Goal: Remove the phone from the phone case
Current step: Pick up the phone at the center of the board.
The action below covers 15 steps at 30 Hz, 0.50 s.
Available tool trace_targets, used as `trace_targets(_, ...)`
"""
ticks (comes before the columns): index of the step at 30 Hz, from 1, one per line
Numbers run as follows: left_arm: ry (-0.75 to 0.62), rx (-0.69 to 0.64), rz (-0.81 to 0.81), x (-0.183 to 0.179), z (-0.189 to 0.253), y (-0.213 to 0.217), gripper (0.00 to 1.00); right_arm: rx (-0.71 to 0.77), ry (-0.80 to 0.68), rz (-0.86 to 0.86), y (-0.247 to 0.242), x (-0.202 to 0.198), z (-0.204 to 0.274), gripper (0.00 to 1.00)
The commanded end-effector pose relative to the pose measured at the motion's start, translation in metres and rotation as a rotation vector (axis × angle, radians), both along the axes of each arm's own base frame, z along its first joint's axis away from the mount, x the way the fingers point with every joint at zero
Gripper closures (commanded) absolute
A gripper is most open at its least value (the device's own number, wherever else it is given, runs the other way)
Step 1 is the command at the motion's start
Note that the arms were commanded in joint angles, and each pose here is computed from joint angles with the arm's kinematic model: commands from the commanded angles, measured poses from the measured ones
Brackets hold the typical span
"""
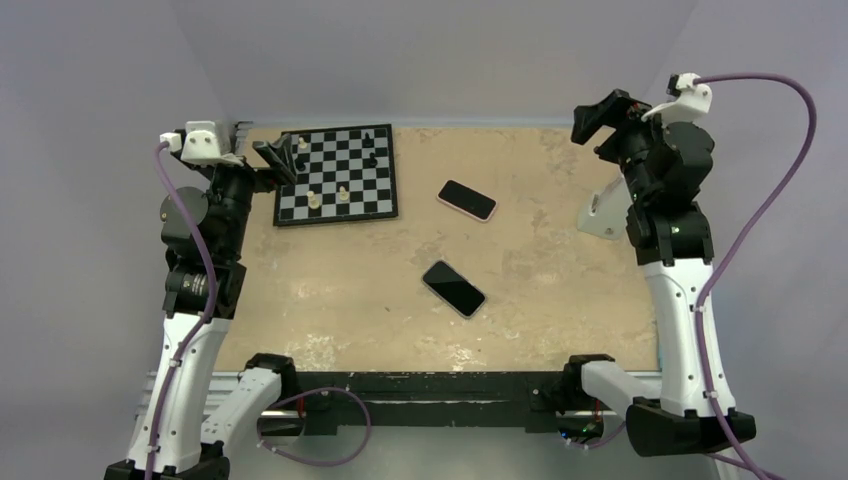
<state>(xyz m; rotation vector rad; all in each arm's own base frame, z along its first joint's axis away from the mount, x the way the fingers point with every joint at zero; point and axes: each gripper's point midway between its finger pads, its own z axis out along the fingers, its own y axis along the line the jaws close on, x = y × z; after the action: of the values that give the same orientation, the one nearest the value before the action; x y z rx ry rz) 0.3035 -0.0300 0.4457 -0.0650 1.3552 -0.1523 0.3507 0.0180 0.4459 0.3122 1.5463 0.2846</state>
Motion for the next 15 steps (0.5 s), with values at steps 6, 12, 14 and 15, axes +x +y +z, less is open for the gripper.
trace_targets(6, -0.039, -0.006, -0.042, 0.002, 0.011, -0.008, 0.00, -0.028, 0.091, 0.132, 0.023, 0.021, -0.026, 0.01)
trace_targets(12, -0.027, -0.011, -0.062, 0.005, 0.008, -0.012, 0.00, -0.120, 0.303, 0.318, 0.070, 0.049, -0.084, 0.01)
trace_targets(14, -0.019, -0.013, -0.069, 0.007, 0.007, -0.014, 0.00, -0.200, 0.441, 0.393, 0.097, 0.060, -0.123, 0.01)
trace_targets(15, -0.012, -0.014, -0.073, 0.008, 0.006, -0.015, 0.00, -0.252, 0.508, 0.439, 0.113, 0.060, -0.141, 0.01)
